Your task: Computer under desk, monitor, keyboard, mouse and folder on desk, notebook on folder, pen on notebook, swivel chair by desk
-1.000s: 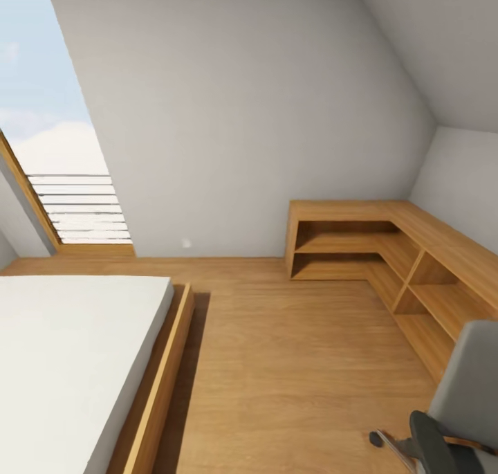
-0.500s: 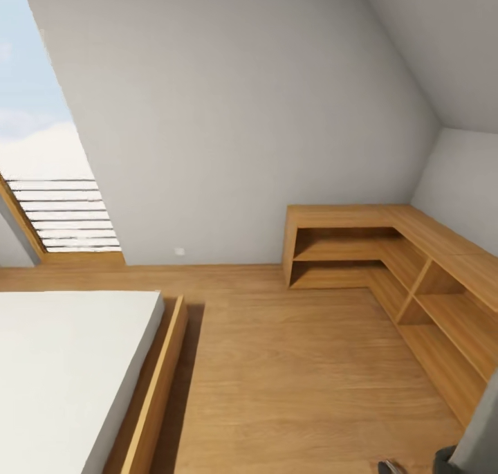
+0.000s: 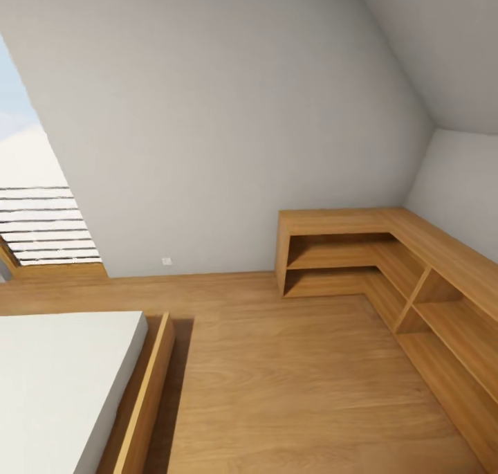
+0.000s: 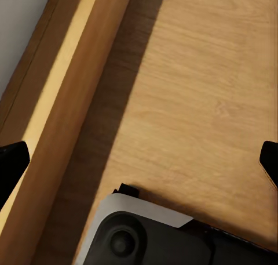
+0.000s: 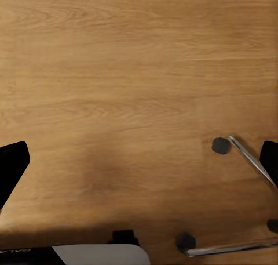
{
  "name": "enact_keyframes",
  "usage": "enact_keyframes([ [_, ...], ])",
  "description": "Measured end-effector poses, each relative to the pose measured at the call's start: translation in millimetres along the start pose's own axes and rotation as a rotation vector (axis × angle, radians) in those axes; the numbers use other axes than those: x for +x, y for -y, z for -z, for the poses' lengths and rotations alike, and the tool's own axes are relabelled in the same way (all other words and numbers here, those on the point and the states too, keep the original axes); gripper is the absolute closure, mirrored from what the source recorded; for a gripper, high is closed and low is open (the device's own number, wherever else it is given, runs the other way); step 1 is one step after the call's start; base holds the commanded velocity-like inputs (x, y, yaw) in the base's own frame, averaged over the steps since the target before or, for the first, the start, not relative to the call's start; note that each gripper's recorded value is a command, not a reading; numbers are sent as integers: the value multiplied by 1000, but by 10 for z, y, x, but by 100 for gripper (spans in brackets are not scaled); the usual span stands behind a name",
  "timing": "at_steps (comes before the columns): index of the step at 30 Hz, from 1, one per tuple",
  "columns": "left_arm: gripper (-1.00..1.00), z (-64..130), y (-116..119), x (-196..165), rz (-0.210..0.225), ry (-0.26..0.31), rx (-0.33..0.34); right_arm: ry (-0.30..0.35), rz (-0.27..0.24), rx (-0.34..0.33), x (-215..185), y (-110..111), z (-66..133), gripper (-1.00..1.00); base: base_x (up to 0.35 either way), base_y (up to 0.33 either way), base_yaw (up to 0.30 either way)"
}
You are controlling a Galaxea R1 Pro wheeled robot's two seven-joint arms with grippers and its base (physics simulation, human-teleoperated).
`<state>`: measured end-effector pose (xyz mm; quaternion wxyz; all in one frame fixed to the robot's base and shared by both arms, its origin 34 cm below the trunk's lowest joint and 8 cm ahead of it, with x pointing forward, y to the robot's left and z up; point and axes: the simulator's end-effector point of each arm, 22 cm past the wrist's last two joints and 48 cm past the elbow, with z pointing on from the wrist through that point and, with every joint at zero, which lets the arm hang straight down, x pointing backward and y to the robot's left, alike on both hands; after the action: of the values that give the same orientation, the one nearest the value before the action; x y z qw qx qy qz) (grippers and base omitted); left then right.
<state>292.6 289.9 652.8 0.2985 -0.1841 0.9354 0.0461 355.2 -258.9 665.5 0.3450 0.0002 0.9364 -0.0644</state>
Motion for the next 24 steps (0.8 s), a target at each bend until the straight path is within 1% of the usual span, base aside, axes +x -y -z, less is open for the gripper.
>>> enact_keyframes([
  [24, -100, -1, 4, -5, 1, -1, 1, 8, -2, 0, -24, -3, 0, -100, 336, -4, -1],
])
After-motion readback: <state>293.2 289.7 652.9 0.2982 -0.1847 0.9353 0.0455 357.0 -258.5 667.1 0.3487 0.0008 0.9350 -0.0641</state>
